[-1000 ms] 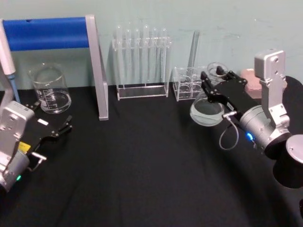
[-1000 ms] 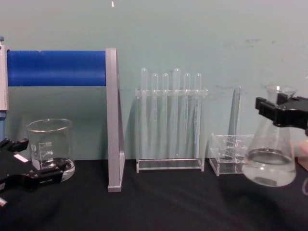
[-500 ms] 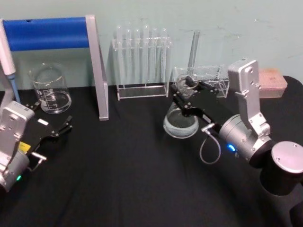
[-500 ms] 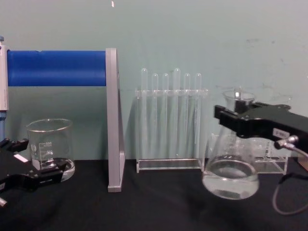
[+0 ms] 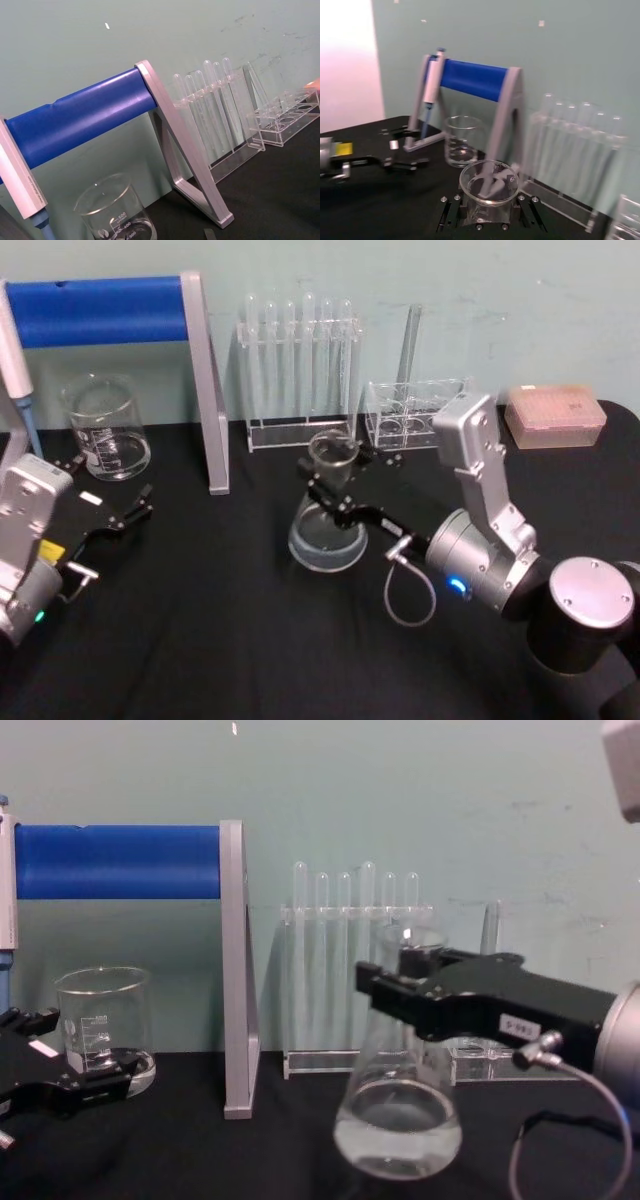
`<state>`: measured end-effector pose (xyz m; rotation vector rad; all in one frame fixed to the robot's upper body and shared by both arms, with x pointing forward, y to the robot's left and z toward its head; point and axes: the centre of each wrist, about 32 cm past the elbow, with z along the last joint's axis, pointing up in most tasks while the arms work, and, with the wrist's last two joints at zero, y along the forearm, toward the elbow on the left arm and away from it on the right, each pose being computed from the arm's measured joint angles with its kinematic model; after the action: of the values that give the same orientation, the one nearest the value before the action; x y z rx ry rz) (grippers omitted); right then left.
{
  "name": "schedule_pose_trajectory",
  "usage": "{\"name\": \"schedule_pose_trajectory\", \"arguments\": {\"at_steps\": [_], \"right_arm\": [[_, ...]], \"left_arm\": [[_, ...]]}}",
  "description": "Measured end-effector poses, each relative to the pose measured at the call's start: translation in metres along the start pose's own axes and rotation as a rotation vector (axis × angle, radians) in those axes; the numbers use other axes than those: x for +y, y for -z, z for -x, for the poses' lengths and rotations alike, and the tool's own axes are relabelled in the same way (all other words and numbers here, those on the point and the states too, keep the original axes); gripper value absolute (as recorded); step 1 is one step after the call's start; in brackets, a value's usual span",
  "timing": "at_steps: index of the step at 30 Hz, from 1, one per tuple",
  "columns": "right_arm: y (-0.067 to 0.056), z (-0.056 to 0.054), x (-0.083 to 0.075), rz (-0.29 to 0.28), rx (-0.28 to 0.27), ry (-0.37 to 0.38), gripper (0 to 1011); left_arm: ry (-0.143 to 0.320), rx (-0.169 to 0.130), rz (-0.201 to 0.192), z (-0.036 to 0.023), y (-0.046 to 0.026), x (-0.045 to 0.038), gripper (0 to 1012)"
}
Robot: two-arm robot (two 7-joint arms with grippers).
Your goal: Grasp the erlenmeyer flask with one hand, shake it three times, then place it back.
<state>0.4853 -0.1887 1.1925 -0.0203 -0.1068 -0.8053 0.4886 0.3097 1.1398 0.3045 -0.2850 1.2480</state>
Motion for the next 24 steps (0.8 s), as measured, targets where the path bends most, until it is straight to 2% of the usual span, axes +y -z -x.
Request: {"name": "schedule_pose_trajectory", "arguments": {"at_steps": [18,24], "right_arm": [[0.002,0.015,-0.001,-0.023,0.009,-0.169,449],[0.002,0.014,-0.001,-0.030,0.005,-0.175,449]], "left_arm": [[0.000,0.000,0.000,0.0000,0.0000,0.0000,1001],[0.000,0.000,0.000,0.0000,0.0000,0.0000,1001]]}}
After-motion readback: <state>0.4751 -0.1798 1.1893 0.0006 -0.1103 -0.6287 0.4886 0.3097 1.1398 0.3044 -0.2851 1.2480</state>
